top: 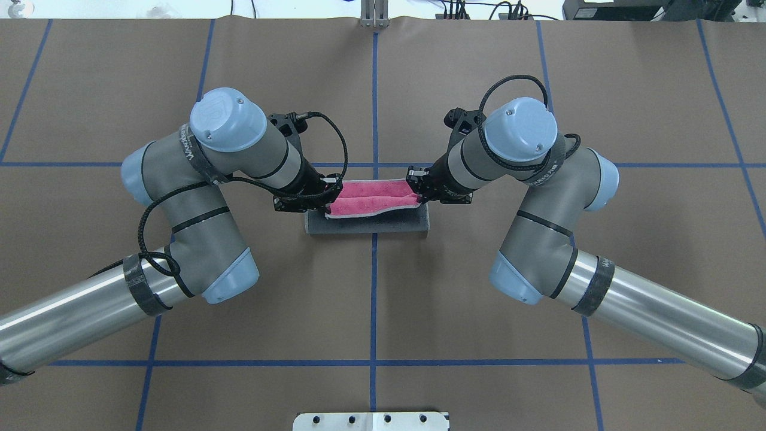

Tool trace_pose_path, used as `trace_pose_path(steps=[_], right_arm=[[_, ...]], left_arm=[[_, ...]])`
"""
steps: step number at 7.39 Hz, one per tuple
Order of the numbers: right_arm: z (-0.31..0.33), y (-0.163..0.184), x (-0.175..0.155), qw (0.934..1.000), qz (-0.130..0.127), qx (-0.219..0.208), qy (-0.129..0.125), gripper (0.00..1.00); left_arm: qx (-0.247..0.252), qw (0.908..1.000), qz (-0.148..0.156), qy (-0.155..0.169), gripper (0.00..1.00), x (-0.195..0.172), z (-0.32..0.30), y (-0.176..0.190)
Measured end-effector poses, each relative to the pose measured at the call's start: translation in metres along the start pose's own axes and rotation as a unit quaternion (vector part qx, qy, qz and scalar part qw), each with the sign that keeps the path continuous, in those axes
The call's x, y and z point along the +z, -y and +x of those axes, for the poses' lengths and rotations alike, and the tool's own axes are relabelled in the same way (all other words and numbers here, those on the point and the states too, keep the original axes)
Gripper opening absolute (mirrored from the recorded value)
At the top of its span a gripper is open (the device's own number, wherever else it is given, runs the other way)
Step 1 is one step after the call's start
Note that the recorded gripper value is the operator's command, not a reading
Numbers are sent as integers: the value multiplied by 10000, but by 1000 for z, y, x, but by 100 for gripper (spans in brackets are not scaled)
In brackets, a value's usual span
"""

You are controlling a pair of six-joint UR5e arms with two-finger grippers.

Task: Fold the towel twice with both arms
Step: 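Hold the folded edge down on the far edge with both grippers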

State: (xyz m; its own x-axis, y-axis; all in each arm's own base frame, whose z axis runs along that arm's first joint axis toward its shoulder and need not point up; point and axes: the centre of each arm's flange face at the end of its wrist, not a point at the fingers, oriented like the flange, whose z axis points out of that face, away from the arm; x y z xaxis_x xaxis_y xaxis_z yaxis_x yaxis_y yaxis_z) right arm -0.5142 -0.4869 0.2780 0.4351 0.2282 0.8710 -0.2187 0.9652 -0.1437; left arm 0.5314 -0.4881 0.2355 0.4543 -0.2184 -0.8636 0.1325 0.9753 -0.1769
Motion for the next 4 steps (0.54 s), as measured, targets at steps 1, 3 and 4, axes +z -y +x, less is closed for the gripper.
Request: trace_pose_path(steps=[1,3,4], right_arm=[[0,1,1,10000,10,4,-7,0],[0,1,0,10000,23,2,-3,0],[-1,1,0,10000,25,1,-2,0]], left_arm=[[0,10000,8,-7,0,0,3,1],[-36,10000,36,40,0,3,2,7],[-46,9999,78,80,0,5,-1,11]])
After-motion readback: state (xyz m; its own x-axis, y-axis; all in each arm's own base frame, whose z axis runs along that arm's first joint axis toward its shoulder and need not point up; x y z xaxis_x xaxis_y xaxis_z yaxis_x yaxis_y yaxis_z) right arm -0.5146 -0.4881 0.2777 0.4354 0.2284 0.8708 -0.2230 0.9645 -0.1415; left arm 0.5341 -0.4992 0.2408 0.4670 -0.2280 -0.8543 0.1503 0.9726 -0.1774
